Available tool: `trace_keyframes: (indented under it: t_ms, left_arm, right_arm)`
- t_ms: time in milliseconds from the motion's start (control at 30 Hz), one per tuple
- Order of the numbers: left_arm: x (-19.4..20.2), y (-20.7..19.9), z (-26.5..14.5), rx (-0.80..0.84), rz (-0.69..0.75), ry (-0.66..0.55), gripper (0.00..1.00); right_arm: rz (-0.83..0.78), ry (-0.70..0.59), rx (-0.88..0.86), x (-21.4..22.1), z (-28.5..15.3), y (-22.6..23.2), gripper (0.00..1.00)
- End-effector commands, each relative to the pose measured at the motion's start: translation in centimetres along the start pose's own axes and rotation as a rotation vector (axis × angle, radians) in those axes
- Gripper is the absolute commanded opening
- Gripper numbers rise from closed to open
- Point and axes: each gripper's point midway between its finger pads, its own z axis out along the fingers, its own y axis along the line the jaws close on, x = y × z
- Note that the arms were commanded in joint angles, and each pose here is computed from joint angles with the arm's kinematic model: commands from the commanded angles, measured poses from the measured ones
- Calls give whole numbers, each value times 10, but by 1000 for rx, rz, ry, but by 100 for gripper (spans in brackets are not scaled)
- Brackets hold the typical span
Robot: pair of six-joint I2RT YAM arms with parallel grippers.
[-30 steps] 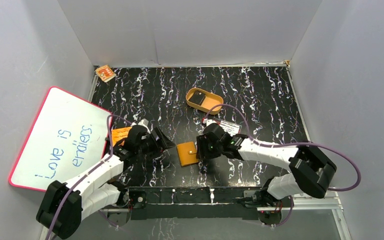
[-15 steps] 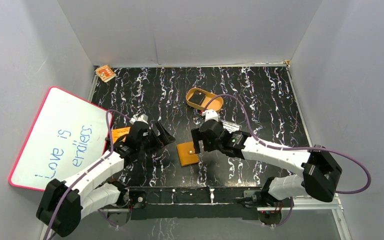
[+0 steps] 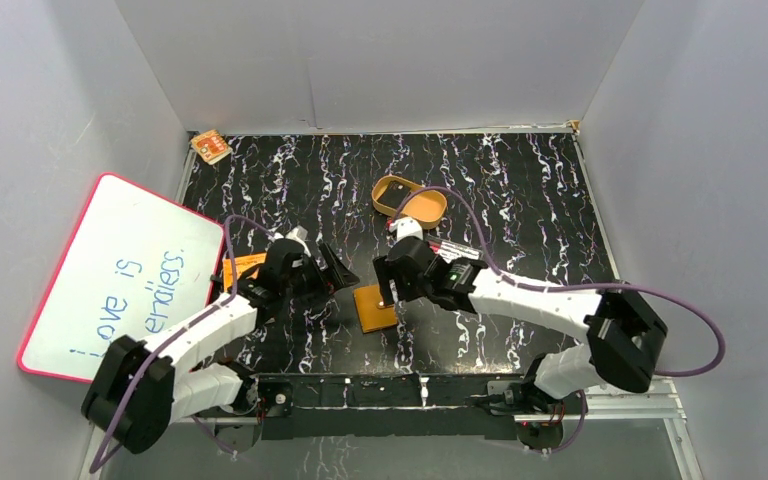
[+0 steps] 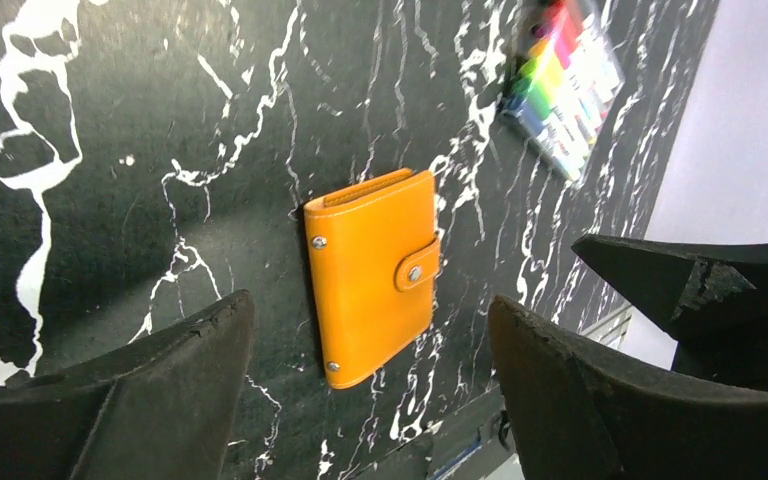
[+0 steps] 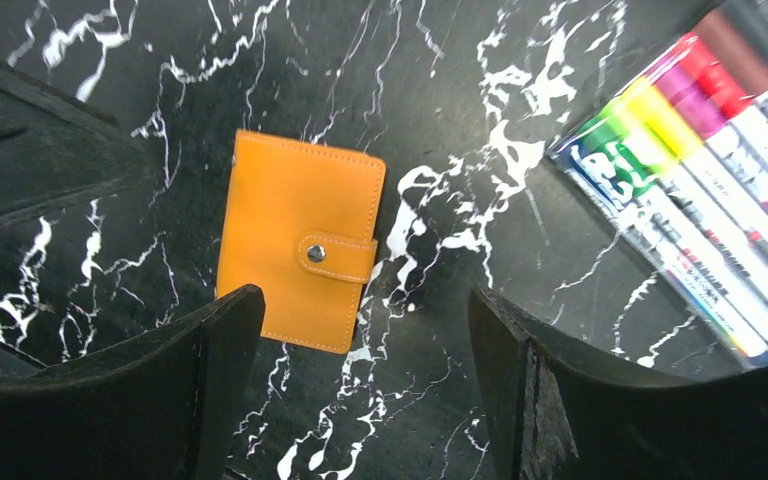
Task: Put the credit cards into the card holder
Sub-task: Open the card holder at the center of the board.
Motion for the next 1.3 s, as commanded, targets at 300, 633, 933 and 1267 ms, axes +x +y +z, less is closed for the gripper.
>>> trace_keyframes:
  t_ms: [300, 633, 933, 1267]
  left_arm:
    - [31, 14, 26, 8, -92, 126, 70]
    - [28, -13, 37, 114, -136, 158, 59]
    - [28, -17, 37, 126, -151, 166, 45]
    - [33, -4, 48, 83, -169, 184, 31]
  right_arm:
    - [-17, 99, -50, 33, 30, 36, 59]
    - [-40, 134, 2, 37, 47, 38, 50]
    - [-32, 125, 13, 35, 45, 37, 52]
    - [-41, 122, 33, 33, 47, 39, 51]
